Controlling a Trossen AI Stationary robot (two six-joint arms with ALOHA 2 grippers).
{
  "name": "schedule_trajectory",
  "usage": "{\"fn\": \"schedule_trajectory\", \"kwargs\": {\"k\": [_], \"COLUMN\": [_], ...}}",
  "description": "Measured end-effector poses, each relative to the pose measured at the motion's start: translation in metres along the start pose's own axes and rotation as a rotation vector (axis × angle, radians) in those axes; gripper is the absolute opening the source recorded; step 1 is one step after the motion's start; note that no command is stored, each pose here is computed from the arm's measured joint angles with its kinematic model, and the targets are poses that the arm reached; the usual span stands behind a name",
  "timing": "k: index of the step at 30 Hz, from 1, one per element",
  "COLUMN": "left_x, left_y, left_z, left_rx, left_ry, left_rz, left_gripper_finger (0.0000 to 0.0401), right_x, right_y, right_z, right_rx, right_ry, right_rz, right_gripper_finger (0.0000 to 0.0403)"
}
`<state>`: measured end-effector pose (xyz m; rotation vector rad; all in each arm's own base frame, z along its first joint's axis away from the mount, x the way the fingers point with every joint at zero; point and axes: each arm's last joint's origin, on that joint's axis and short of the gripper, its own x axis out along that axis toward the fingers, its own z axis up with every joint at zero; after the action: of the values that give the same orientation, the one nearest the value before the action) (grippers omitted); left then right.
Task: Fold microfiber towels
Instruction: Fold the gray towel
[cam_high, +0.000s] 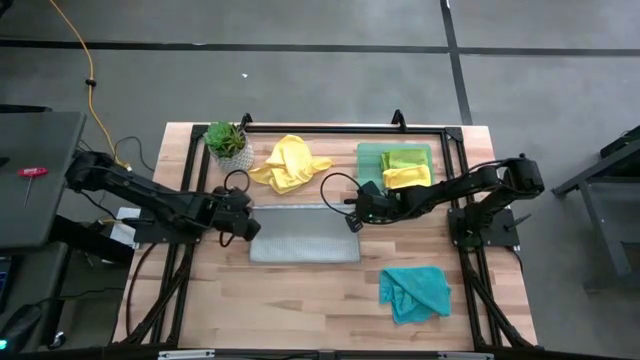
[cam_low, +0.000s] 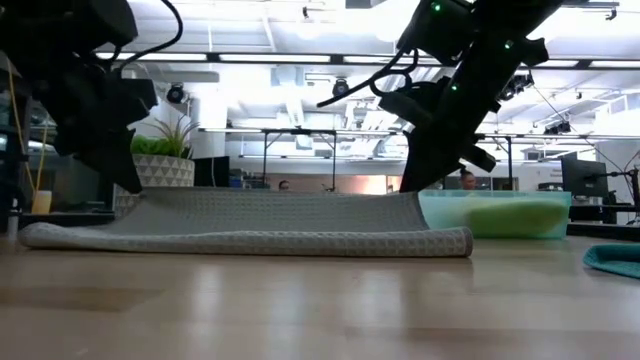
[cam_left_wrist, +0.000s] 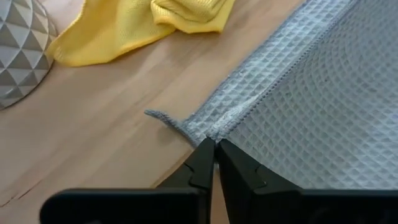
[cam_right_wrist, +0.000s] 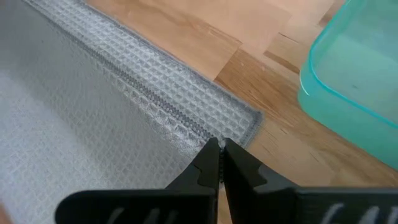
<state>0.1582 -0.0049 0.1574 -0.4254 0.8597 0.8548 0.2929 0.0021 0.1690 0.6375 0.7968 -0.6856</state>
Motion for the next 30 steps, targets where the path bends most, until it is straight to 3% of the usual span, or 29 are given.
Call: {"fn": "schedule_trajectory", "kwargs": {"k": [5,8,14,18,23,26,30], "left_x": [0.005,0.009,0.011,-0.001,-0.025,-0.034,-0.034], "left_y": [-0.001,0.001,0.006,0.008,0.005,0.003,0.003], "left_z": [-0.001,0.001,0.010,0.028,0.044,0.042,0.025], "left_rx": [0.017,0.021,0.054,0.108,0.181,0.182,0.176], "left_ry": [-0.005,0.002,0.009,0.007,0.013,0.048,0.087], "left_rz": [0.041,0.069,0.111,0.103,-0.098,-0.282,-0.372], "left_gripper_finger": [0.0026,0.0042,0.0106,0.0152,0.0190,0.0199,0.0198], "right_x": [0.001,0.003,0.006,-0.002,-0.026,-0.040,-0.051], "right_y": [-0.003,-0.007,-0.017,-0.016,-0.008,-0.005,-0.006], "right_z": [0.003,0.008,0.021,0.038,0.052,0.042,0.011], "right_rx": [0.024,0.043,0.081,0.037,-0.091,-0.180,-0.250], "right_ry": [-0.007,-0.012,-0.001,0.016,0.045,0.118,0.202], "right_rz": [-0.014,-0.023,-0.051,-0.039,0.055,0.116,0.125], "right_gripper_finger": [0.0003,0.0026,0.0130,0.0191,0.0219,0.0220,0.0220]}}
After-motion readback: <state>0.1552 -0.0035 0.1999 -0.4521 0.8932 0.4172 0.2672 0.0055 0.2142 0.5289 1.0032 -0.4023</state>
